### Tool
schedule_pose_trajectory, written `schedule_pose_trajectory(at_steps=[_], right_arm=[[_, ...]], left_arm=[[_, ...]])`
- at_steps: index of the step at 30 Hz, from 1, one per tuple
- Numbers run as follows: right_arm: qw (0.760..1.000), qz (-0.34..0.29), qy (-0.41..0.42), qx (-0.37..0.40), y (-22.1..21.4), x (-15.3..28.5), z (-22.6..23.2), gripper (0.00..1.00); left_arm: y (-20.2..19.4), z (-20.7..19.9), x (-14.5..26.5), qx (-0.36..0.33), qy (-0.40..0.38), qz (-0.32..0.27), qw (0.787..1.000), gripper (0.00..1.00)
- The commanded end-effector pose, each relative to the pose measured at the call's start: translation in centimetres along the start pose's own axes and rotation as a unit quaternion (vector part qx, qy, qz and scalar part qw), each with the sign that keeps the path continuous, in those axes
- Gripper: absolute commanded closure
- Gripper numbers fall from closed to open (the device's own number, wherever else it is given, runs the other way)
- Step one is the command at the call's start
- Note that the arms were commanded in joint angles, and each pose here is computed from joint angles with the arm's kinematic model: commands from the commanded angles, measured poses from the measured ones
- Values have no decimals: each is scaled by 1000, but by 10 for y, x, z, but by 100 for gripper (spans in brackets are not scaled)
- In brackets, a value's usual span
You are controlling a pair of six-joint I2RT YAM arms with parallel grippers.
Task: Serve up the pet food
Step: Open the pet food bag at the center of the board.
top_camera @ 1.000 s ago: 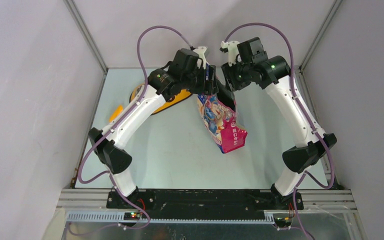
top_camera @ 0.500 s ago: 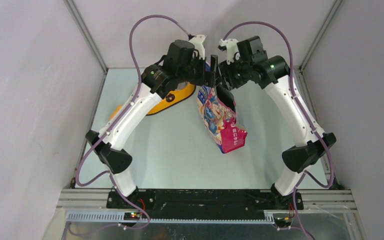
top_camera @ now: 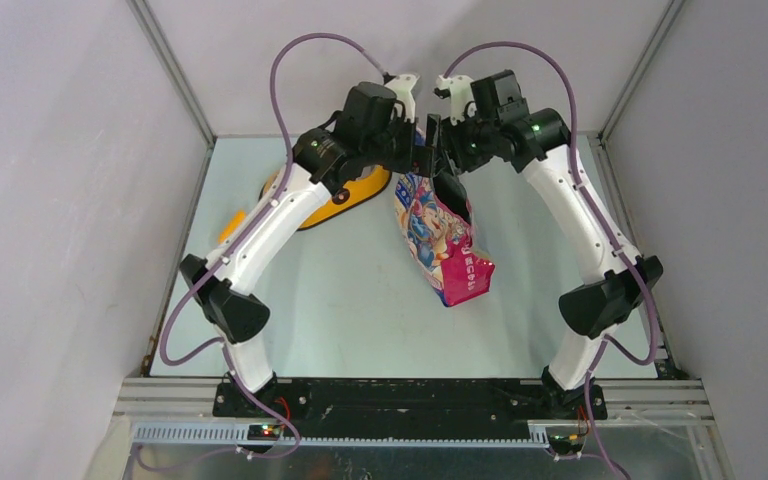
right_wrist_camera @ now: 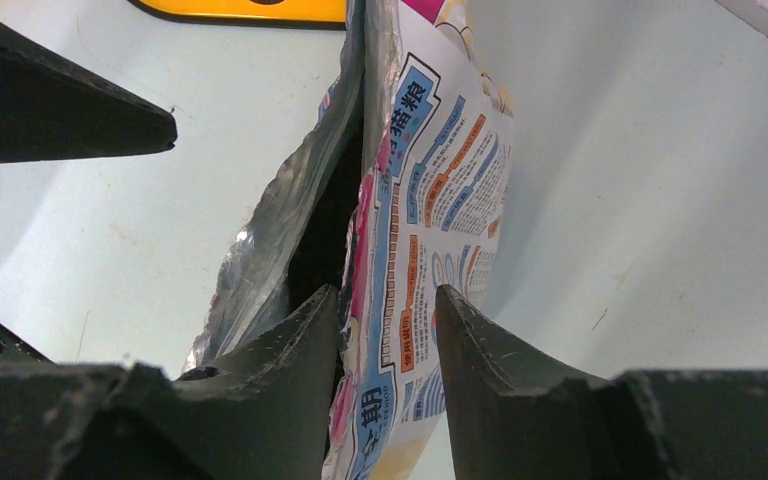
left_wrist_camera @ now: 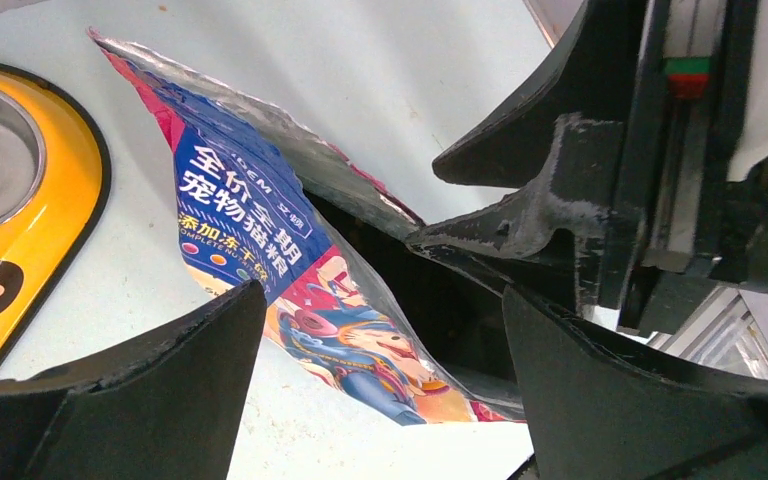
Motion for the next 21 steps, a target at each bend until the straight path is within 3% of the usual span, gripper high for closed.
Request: schedule_pose_trajectory(at_steps=[1,15,21], right_arm=[[999,-51,-2,1,19,2,-6,56],[999,-51,1,-1,12,-1,-9,64],[999,-52,3,-1,12,-2,-8,67]], left_arm=[[9,-6,0,-10,-10,-16,1000,5],[32,-10,-1,-26,-66,-26,997,8],[25,-8,-17,-27,-89,6,996,9]])
Point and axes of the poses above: each gripper's point midway between its finger pads, its own x axis back along the fingers, its own z axis along the line the jaws close on, y = z × x, the point moved 8 cm from there along x, back along the fingers, and after that the axes turned 14 degrees about x, right-handed, at the moved point
